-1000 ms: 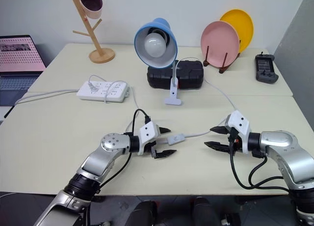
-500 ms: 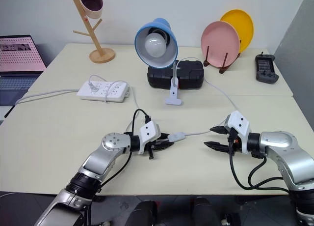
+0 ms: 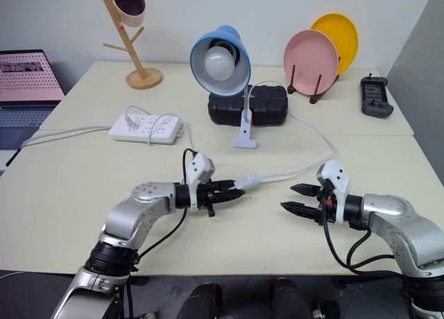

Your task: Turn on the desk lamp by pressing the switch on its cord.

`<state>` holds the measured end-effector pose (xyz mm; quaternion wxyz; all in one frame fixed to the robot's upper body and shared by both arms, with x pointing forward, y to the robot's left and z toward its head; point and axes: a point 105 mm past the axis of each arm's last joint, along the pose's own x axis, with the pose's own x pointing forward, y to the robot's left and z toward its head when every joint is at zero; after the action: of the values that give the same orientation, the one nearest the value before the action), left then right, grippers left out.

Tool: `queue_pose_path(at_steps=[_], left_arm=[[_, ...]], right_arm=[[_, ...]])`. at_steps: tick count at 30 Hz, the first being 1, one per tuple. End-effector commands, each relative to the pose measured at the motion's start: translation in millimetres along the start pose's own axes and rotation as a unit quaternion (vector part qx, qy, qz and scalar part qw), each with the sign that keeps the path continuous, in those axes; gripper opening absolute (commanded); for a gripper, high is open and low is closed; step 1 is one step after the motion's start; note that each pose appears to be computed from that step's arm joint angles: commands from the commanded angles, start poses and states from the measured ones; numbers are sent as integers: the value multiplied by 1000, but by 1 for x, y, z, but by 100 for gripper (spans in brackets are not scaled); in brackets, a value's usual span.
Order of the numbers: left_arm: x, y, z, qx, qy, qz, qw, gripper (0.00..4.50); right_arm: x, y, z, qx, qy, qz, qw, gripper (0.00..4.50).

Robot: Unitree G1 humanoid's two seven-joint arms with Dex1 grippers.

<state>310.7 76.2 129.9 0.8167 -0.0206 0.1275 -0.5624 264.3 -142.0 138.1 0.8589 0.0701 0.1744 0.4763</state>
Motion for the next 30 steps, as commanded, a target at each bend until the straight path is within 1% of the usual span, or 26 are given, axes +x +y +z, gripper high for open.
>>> queue_pose_path(at_steps=[1, 5, 8, 12, 18, 23, 30], left_arm=[[-10, -20, 33, -13, -38, -57, 998, 103], [-12, -26, 39, 1, -38, -74, 997, 103], [-10, -31, 42, 42, -37, -84, 995, 103], [-4, -34, 41, 78, -40, -88, 992, 103], [-1, -31, 41, 110, -45, -82, 989, 103], [2, -31, 44, 127, -56, -77, 987, 103], [1, -34, 37, 132, -47, -77, 987, 103]], right_arm=[[-5, 25, 2, 129, -28, 51, 990, 299], [-3, 39, 2, 220, -42, 85, 971, 299], [5, 40, 13, 285, -70, 96, 951, 299], [19, 49, 29, 325, -84, 112, 935, 299], [39, 55, 45, 349, -112, 143, 920, 299], [52, 53, 48, 373, -119, 137, 910, 299], [59, 50, 50, 378, -111, 122, 911, 299]])
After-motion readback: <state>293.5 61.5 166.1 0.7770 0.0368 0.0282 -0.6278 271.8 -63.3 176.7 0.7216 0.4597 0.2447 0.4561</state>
